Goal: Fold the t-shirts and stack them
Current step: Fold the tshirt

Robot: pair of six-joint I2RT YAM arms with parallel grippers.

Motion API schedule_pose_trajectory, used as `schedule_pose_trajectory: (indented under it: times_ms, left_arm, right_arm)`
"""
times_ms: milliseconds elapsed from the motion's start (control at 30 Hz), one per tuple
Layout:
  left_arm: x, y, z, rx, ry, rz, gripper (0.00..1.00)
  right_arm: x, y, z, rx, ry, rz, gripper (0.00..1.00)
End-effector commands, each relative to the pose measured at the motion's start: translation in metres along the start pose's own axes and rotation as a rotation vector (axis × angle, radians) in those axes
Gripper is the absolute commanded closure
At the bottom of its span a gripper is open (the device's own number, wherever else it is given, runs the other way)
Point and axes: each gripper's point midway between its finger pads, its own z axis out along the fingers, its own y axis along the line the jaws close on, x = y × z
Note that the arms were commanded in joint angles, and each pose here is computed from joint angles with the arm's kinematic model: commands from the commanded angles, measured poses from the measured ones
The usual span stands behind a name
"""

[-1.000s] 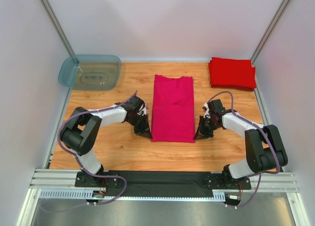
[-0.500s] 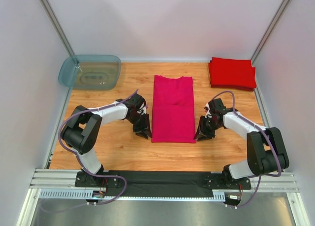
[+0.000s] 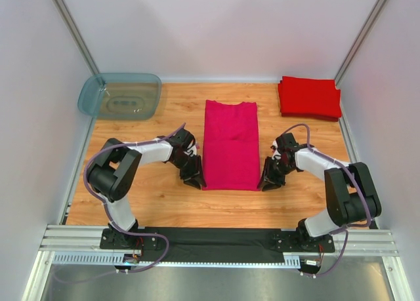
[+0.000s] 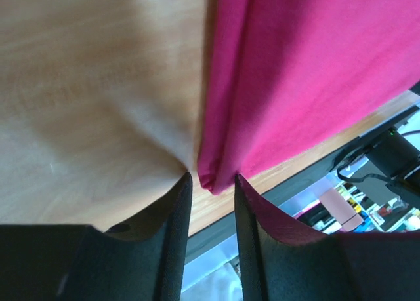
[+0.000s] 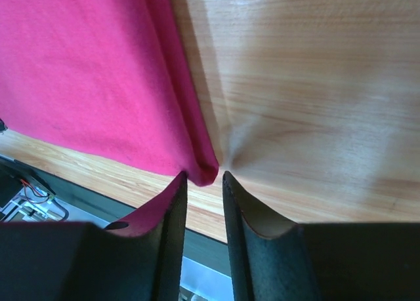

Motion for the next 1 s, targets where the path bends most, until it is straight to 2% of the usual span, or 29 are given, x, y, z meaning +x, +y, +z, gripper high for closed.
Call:
schedule_pose_trajectory:
  times_ms: [0,100,167,200,233,300,533,667,967]
  left_arm:
    - [-0.003,-0.001,0.008,0.012,0.011,-0.01,0.62]
    - [-0.005,0.0,0.01,-0.002,0.014,-0.015,0.71]
    - [-0.005,0.003,0.01,-0.022,0.016,-0.017,0.85]
    - [-0.007,0.002,0.009,-0.022,0.011,-0.012,0.9]
    - [-0.006,0.002,0.008,-0.028,0.014,-0.014,1.0]
    - [-0.007,0.0,0.004,-0.031,0.007,-0.007,1.0]
    - [0.005,-0.004,-0.017,-0.06,-0.009,-0.012,1.0]
    - [0.021,-0.011,-0.023,-0.037,-0.014,0.0,1.0]
    - [0.057,-0.019,-0.047,-0.054,-0.029,-0.001,1.0]
  right_arm:
    - [-0.003,0.001,0.008,-0.011,-0.004,0.005,0.73]
    - [-0.003,-0.005,0.012,0.014,0.0,0.012,0.78]
    - [-0.002,-0.008,0.012,0.024,0.002,0.008,0.81]
    - [-0.002,-0.008,0.012,0.023,0.001,0.005,0.89]
    - [-0.002,-0.008,0.011,0.024,-0.004,0.0,0.93]
    - [-0.001,-0.009,0.008,0.029,-0.008,-0.005,1.0]
    - [0.006,0.0,-0.013,0.016,-0.054,-0.008,1.0]
    - [0.023,-0.001,-0.019,0.042,-0.052,0.012,1.0]
    - [0.061,0.016,-0.049,0.017,-0.141,0.004,1.0]
